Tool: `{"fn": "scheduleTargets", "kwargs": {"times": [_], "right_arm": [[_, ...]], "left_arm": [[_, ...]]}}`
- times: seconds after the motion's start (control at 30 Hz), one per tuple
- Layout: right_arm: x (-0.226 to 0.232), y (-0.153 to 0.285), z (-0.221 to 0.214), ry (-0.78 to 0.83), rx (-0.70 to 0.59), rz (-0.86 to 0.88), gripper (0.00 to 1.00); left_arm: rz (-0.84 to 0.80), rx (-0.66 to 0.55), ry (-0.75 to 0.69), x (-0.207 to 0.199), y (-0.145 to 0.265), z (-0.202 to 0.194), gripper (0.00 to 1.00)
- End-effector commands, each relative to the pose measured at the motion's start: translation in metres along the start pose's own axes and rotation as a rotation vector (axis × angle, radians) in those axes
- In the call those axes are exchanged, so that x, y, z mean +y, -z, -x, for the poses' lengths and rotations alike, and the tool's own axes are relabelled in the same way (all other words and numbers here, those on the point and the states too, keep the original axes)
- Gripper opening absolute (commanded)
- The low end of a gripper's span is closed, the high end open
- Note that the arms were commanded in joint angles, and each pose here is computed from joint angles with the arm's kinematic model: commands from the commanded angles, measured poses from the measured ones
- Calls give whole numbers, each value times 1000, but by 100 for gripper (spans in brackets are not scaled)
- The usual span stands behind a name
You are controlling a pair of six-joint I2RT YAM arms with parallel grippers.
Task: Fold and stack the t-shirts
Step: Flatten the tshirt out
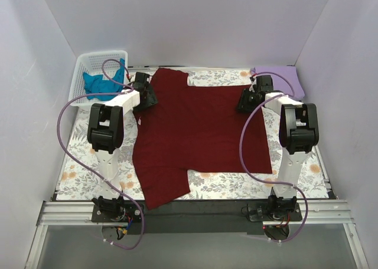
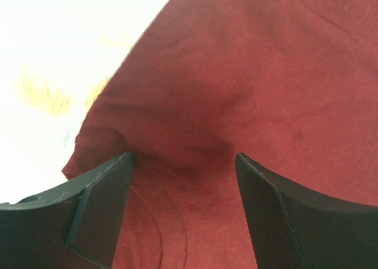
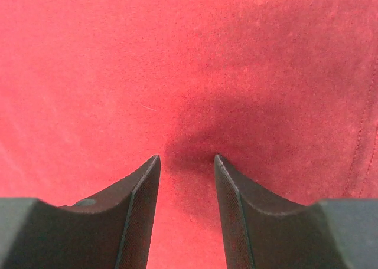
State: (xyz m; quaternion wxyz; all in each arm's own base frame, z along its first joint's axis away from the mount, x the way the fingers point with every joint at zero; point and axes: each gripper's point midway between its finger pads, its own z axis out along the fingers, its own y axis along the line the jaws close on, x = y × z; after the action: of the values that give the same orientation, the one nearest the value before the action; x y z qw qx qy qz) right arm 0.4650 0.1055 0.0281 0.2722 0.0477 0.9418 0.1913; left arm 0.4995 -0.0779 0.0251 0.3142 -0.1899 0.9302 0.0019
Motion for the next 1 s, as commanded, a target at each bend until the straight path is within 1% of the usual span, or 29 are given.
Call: {"fn": "scheduleTargets", "kwargs": {"times": [0.0, 0.03, 0.07, 0.13, 0.17, 0.3, 0.37, 0.43, 0.47, 0.53, 0.57, 0.6, 0.63, 0.67, 0.7, 0.73, 0.77, 0.8, 0.83, 0.87, 0.9, 0.93, 0.97], "right_arm": [[-34, -27, 0, -51, 36, -42, 49], [-36, -34, 8, -51, 26, -37, 49], [-36, -35, 17, -49, 13, -28, 49], [-31, -39, 26, -43, 7, 3, 49], [-26, -39, 40, -32, -17, 21, 49], [-5, -24, 61, 2, -54, 98, 49], [8, -8, 72, 27, -87, 122, 49], [18, 3, 71, 49, -95, 142, 49], [27, 18, 77, 66, -121, 153, 49], [36, 28, 68, 83, -114, 160, 49], [46, 46, 72, 104, -141, 174, 49], [53, 54, 68, 113, -140, 189, 49], [57, 54, 46, 117, -103, 196, 49], [68, 70, 45, 142, -123, 213, 49], [73, 74, 32, 154, -106, 228, 49], [80, 73, 4, 167, -55, 242, 48], [91, 85, -6, 205, -57, 266, 47], [97, 88, -19, 225, -40, 282, 47], [104, 91, -34, 245, -16, 291, 47], [116, 95, -63, 285, 24, 312, 46], [122, 97, -77, 317, 43, 324, 46], [127, 98, -92, 333, 71, 329, 46], [136, 102, -117, 366, 114, 346, 46]], "left_arm": [[17, 42, 2, 4, -27, 2, 68], [12, 33, 0, -1, -33, 10, 68], [-3, 14, 6, -6, -31, 20, 68], [-21, 14, -5, -13, -35, 25, 69], [-40, -5, -6, -19, -33, 35, 70], [-92, -45, -5, -31, -11, 55, 72], [-129, -85, 1, -38, 13, 71, 72], [-161, -133, 0, -44, 42, 86, 73], [-169, -147, -6, -46, 52, 88, 73], [-183, -148, -24, -51, 70, 80, 73], [-206, -174, -15, -53, 93, 85, 73], [-203, -174, -15, -51, 105, 80, 73], [-185, -138, -28, -45, 105, 56, 73], [-192, -158, -19, -41, 127, 54, 71], [-178, -139, -3, -35, 133, 41, 70], [-175, -121, -6, -30, 138, 28, 69], [-142, -58, -18, -13, 133, -7, 67], [-150, -65, -6, -6, 150, -15, 65], [-157, -40, -4, -3, 156, -33, 64], [-134, 17, -17, 10, 152, -65, 63], [-145, 24, -14, 15, 163, -75, 60], [-175, 63, -18, 9, 169, -94, 59], [-188, 91, -25, 9, 172, -109, 58]]}}
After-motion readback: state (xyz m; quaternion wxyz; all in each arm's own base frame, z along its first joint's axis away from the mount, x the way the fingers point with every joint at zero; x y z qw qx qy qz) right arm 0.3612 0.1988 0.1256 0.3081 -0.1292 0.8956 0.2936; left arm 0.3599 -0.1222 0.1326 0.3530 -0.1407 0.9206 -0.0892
